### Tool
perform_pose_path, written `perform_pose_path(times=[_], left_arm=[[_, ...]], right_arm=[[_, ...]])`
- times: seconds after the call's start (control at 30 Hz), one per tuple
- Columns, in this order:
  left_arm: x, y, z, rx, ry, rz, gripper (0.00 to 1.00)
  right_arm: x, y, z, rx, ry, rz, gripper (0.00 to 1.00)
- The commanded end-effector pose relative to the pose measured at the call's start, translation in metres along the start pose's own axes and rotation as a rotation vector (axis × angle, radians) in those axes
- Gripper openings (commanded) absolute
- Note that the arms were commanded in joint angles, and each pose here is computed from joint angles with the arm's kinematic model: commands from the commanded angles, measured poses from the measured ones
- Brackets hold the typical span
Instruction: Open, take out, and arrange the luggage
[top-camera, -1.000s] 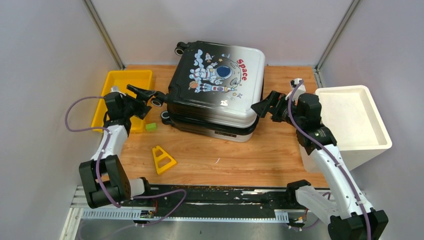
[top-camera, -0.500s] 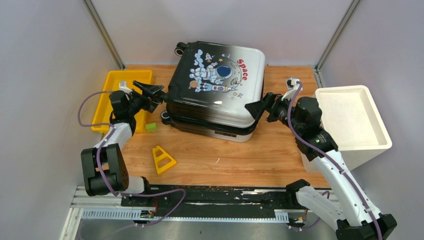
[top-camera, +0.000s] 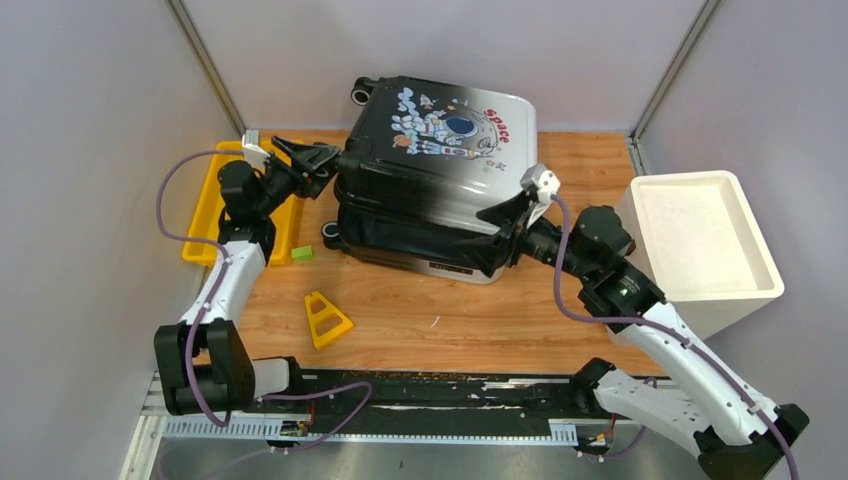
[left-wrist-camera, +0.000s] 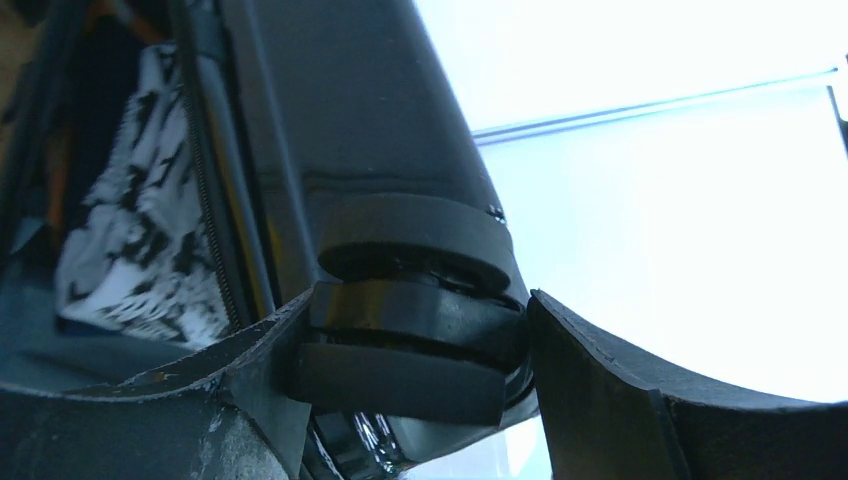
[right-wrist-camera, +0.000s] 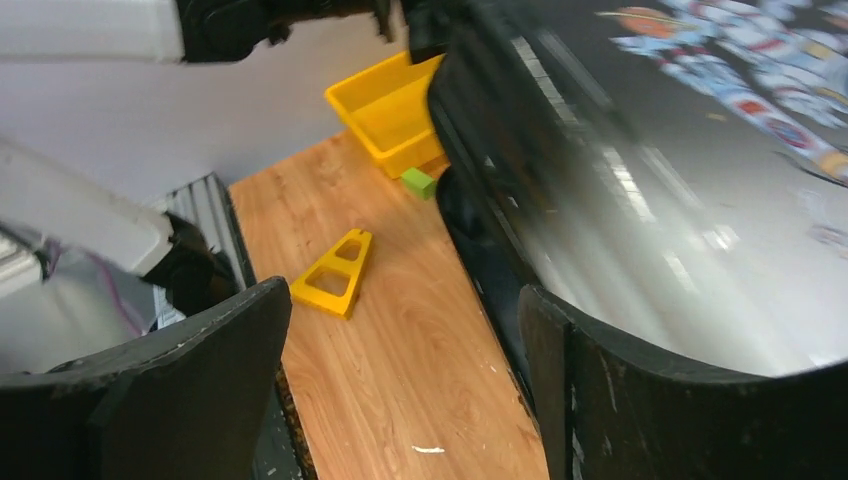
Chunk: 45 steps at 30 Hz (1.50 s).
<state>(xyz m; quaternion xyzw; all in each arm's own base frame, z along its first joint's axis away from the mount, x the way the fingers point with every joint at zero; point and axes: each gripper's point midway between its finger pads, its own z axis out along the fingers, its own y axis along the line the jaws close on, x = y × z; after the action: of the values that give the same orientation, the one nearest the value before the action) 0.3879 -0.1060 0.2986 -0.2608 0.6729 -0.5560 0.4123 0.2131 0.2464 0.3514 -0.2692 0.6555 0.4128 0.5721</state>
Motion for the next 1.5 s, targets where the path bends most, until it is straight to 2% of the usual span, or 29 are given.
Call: perform_pose_path(times=[0.0,0.2,0.3,0.43,0.73,0.93,1.07,1.13,1.2,1.23,1.33,1.47], left_arm=[[-0.004,-0.093,-0.011,0.234,-0.007,0.127,0.77],[-0.013,-0.117,-0.012,0.274,-0.041,0.160,0.77],[-0.018,-0.121,-0.008,0.280,-0.047,0.160,0.77],[-0.024,-0.127,-0.002,0.286,-0.046,0.153,0.77],[-0.038,-0.146,0.005,0.318,-0.078,0.182,0.77],[-0.045,-0.158,0.009,0.326,-0.083,0.213,0.77],[-0.043,-0.162,0.006,0.292,-0.076,0.307,0.78],[-0.044,-0.155,0.001,0.211,-0.092,0.387,0.80],[-0.046,-0.122,-0.006,0.030,-0.096,0.425,0.85],[-0.054,-0.112,-0.009,-0.032,-0.130,0.487,0.87],[-0.072,-0.066,-0.025,-0.183,-0.134,0.487,0.95],[-0.093,0.003,-0.039,-0.273,-0.121,0.373,1.00]], right_arm=[[-0.003,0.047,0.016,-0.218,-0.059,-0.315,0.83],[0.030,0.073,0.051,-0.286,-0.049,-0.591,0.77],[0.044,0.059,0.065,-0.227,-0.053,-0.725,0.77],[0.059,0.030,0.079,-0.100,-0.038,-0.812,0.77],[0.063,-0.041,0.075,0.158,0.046,-0.769,0.76],[0.045,-0.102,0.068,0.337,0.057,-0.694,0.75],[0.036,-0.119,0.069,0.389,0.075,-0.673,0.75],[0.037,-0.107,0.068,0.336,0.079,-0.630,0.77],[0.038,-0.087,0.067,0.243,0.067,-0.575,0.78],[0.036,-0.079,0.063,0.215,0.050,-0.552,0.79],[0.033,-0.058,0.055,0.142,0.012,-0.494,0.83],[0.031,-0.028,0.046,0.011,0.004,-0.434,0.86]])
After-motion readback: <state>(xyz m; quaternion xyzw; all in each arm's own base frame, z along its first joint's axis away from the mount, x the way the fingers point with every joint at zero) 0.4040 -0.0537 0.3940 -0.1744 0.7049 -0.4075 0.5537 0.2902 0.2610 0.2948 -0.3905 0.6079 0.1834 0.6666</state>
